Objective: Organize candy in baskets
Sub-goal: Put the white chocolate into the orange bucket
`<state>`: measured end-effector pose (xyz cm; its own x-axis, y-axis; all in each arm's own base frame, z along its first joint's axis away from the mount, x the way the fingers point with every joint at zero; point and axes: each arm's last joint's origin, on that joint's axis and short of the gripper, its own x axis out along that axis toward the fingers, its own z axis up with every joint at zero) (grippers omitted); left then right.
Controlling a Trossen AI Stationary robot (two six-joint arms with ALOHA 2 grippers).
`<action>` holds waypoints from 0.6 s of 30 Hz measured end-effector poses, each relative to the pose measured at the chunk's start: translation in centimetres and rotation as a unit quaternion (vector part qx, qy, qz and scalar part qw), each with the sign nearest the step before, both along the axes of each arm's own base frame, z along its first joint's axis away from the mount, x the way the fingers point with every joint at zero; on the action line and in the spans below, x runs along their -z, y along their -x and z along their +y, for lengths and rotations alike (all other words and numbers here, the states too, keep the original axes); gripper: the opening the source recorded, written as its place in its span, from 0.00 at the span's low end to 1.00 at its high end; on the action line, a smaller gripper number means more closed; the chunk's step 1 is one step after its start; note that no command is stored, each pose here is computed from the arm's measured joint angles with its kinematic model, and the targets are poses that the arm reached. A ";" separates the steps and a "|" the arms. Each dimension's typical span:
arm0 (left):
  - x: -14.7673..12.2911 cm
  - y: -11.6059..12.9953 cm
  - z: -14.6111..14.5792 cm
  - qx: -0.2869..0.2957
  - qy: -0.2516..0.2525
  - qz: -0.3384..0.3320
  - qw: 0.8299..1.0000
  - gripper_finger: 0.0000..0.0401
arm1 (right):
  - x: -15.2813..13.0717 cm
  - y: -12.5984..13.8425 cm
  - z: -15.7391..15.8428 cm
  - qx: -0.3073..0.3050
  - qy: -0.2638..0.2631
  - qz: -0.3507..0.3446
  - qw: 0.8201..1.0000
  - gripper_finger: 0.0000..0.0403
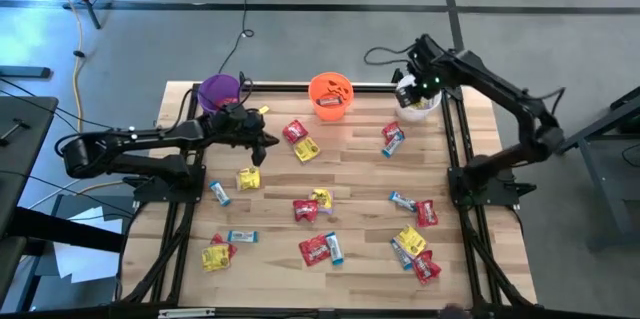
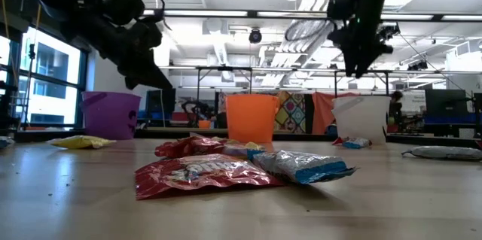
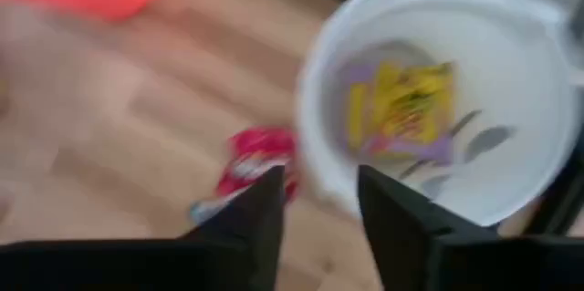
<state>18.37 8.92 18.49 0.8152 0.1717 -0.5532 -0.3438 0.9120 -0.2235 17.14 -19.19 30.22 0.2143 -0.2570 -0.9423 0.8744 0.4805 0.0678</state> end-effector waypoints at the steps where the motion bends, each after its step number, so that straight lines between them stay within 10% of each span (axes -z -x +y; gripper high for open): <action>1: -0.1 0.0 0.0 -0.004 -0.008 -0.002 1.000 0.00 | -0.3 -0.4 0.9 -0.010 -0.004 -0.007 1.000 0.26; 6: -0.6 0.2 0.6 -0.016 -0.027 -0.018 0.999 0.00 | 0.5 -1.9 5.8 -0.074 -0.055 -0.047 0.995 0.02; 18: 1.7 1.6 0.8 -0.025 0.025 -0.074 0.997 0.00 | 6.9 -2.2 18.0 -0.186 -0.189 -0.044 0.963 0.11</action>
